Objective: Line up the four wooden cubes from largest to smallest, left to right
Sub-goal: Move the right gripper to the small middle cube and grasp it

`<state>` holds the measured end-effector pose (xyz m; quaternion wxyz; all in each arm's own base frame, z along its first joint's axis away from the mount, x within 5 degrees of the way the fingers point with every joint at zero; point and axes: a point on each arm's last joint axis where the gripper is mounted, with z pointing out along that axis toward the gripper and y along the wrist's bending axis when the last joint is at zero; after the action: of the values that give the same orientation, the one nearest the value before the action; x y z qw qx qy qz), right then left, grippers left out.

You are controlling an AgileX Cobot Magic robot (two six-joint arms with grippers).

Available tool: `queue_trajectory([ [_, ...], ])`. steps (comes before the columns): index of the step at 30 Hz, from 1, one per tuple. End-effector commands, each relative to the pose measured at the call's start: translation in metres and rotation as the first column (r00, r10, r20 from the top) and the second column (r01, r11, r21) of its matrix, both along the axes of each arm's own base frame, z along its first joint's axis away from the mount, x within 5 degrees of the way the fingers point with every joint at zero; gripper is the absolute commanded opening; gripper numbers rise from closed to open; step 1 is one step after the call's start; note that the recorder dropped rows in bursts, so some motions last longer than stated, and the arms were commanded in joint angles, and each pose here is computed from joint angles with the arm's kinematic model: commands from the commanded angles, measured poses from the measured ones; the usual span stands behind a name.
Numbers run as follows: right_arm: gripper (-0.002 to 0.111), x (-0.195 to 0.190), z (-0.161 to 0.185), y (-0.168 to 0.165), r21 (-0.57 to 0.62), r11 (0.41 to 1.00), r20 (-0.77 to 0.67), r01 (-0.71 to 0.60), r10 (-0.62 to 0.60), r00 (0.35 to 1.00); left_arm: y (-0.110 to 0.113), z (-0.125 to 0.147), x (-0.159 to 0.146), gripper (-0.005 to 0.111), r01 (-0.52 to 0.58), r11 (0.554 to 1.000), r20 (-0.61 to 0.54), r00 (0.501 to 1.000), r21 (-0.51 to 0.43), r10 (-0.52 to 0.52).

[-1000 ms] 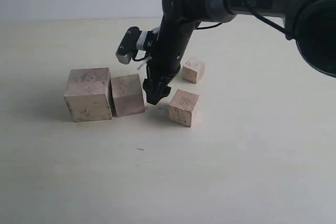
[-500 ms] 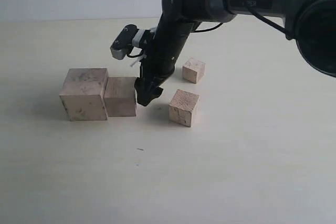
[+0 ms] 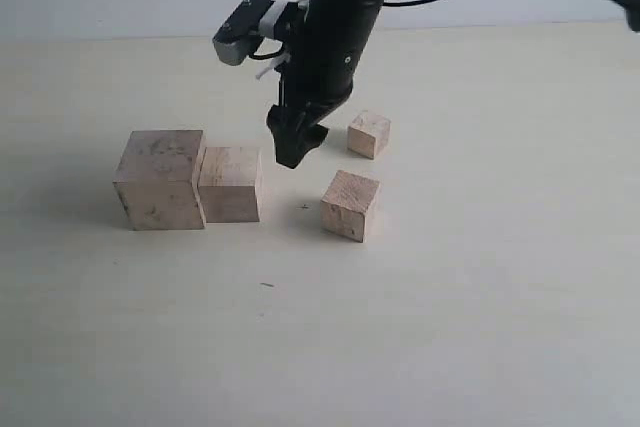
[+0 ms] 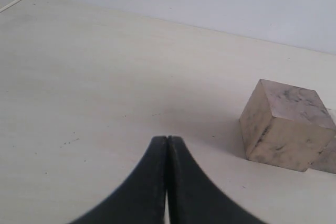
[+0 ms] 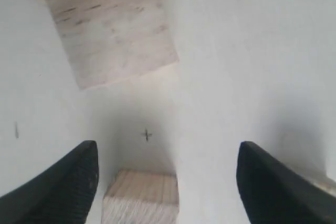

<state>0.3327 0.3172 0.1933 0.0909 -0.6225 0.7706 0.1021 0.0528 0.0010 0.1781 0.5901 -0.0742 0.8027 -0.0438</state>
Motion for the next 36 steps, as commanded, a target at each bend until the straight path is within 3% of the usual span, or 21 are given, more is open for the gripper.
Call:
queue_trajectory([
  [1, 0.069, -0.009, 0.03, -0.014, -0.066, 0.997, -0.016, 0.031, -0.032, 0.999, -0.001, 0.002, 0.0, 0.0, 0.007, 1.0, 0.019, 1.0, -0.002, -0.007],
  [5, 0.069, -0.015, 0.055, -0.019, -0.026, 0.987, -0.01, 0.159, -0.159, 0.987, -0.001, 0.002, 0.0, 0.0, 0.007, 1.0, 0.019, 1.0, -0.002, -0.007],
  [8, 0.069, -0.017, 0.063, -0.021, -0.012, 0.983, -0.004, 0.181, -0.181, 0.984, -0.001, 0.002, 0.0, 0.0, 0.007, 1.0, 0.019, 1.0, -0.002, -0.007],
  [13, 0.069, -0.02, 0.046, -0.029, -0.088, 0.959, -0.028, 0.27, -0.273, 0.962, -0.001, 0.002, 0.0, 0.0, 0.007, 1.0, 0.019, 1.0, -0.002, -0.007],
  [19, 0.069, -0.033, 0.014, -0.04, -0.187, 0.959, -0.091, 0.214, -0.234, 0.968, -0.001, 0.002, 0.0, 0.0, 0.007, 1.0, 0.019, 1.0, -0.002, -0.007],
  [29, 0.069, -0.035, 0.009, -0.042, -0.203, 0.959, -0.103, 0.195, -0.219, 0.97, -0.001, 0.002, 0.0, 0.0, 0.007, 1.0, 0.019, 1.0, -0.002, -0.007],
  [36, 0.069, -0.039, -0.017, -0.046, -0.178, 0.982, -0.069, 0.058, -0.071, 0.995, -0.001, 0.002, 0.0, 0.0, 0.007, 1.0, 0.019, 1.0, -0.002, -0.007],
])
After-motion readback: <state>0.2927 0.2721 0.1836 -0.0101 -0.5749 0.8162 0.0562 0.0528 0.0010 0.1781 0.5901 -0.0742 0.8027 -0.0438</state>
